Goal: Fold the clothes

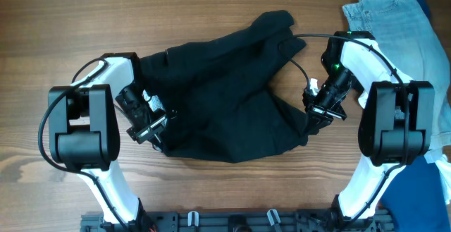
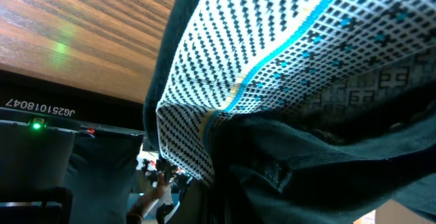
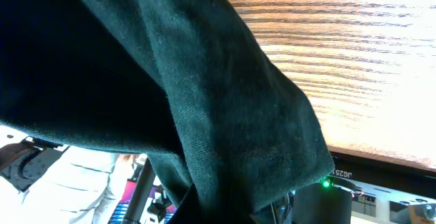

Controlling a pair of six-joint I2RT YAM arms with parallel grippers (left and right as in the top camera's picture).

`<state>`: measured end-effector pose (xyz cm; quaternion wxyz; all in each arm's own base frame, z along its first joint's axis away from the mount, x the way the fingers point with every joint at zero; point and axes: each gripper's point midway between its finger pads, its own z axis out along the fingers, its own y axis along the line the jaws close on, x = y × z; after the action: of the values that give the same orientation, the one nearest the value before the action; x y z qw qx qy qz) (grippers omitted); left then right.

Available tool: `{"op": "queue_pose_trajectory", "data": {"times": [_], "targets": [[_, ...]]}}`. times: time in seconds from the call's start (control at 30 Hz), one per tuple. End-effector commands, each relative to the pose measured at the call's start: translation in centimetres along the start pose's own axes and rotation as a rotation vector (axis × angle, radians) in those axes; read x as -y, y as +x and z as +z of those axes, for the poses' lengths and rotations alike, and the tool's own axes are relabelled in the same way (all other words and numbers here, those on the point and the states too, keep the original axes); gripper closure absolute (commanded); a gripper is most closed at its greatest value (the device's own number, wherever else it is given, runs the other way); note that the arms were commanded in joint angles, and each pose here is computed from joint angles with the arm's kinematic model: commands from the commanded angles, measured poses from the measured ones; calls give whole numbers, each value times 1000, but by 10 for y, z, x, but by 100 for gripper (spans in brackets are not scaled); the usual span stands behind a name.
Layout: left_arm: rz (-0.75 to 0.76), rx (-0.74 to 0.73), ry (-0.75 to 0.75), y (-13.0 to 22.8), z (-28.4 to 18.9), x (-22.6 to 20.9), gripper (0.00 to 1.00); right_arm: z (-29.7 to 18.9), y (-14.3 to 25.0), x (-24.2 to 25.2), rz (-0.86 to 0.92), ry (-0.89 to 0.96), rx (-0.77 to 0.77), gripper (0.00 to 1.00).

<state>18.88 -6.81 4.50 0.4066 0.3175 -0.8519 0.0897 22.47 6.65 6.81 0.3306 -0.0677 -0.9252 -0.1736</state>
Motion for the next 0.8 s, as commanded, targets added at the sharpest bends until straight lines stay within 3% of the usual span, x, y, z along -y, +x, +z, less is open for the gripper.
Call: {"op": "queue_pose_trajectory", "data": {"times": [0.0, 0.03, 0.07, 0.2, 0.47, 0.77], "targets": [[1, -33, 8, 2, 4, 1, 37, 3, 1, -4, -19, -19, -18, 18], [2, -32, 9, 2, 4, 2, 14, 3, 1, -5, -19, -19, -18, 0], [3, -30, 10, 2, 4, 2, 1, 3, 1, -5, -19, -19, -18, 0], [27, 12, 30, -9, 4, 7, 0, 3, -3, -5, -25, -19, -5, 0], [167, 354, 214, -87, -17, 61, 0, -6, -69, -13, -105, -43, 263, 0], [189, 308, 172, -71, -6, 63, 0, 2, -35, -14, -107, -52, 124, 0]]}}
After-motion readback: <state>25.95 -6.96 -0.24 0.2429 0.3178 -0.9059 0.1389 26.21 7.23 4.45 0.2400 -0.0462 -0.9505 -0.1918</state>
